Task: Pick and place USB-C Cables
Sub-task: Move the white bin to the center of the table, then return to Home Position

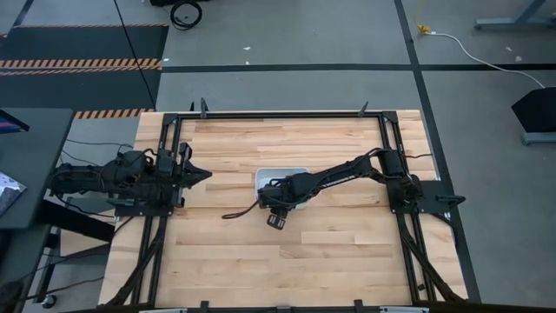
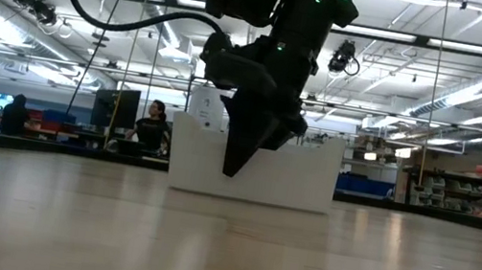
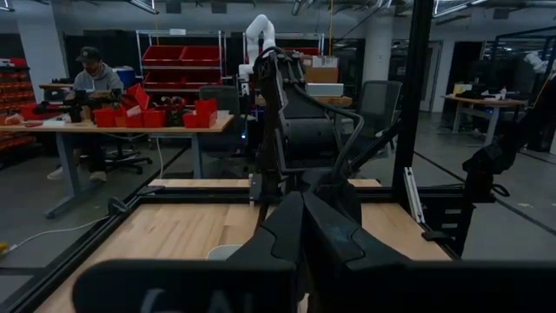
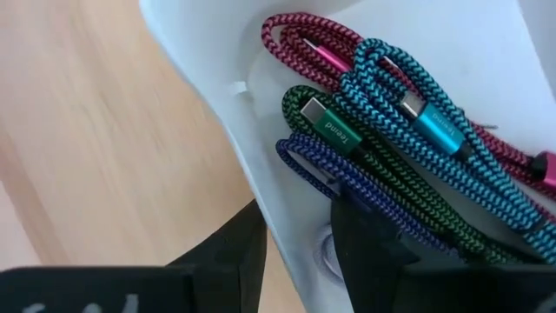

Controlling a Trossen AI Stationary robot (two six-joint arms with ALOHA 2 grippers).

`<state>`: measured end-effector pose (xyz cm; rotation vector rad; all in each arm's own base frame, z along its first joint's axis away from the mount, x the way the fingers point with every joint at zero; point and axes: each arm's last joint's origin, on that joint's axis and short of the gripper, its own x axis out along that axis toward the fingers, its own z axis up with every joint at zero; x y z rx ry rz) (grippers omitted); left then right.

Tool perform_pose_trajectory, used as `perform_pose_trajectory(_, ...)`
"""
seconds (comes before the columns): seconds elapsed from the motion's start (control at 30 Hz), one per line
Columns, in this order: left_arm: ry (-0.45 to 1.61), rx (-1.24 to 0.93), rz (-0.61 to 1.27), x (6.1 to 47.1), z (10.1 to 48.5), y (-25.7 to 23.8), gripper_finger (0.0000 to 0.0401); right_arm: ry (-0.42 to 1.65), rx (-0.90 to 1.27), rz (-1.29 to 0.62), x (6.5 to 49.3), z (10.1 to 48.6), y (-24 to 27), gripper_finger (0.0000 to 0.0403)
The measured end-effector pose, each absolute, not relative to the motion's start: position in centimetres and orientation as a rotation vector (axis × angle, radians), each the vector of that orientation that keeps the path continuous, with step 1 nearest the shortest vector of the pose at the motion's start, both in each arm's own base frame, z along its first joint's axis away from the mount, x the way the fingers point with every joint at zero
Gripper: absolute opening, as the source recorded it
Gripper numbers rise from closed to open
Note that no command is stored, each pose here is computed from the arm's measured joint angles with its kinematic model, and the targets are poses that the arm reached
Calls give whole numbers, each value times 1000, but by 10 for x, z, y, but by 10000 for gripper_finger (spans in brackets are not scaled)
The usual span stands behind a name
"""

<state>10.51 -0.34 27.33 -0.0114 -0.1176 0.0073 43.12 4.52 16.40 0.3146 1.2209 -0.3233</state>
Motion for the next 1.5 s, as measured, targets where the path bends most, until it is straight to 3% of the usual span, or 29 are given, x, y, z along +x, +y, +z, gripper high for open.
perform_pose_trajectory(0.83, -117, -12, 7, 105, 273, -3, 16, 1172, 479, -450, 432, 165, 52, 136)
perform_pose_trajectory(1.17, -117, -12, 7, 105, 273, -3, 16, 1206, 315, -354, 432, 167, 48, 136)
perform_pose_trajectory(1.5, -116, -13, 7, 105, 273, -3, 16, 1143, 174, -219, 447, 218, 58, 136)
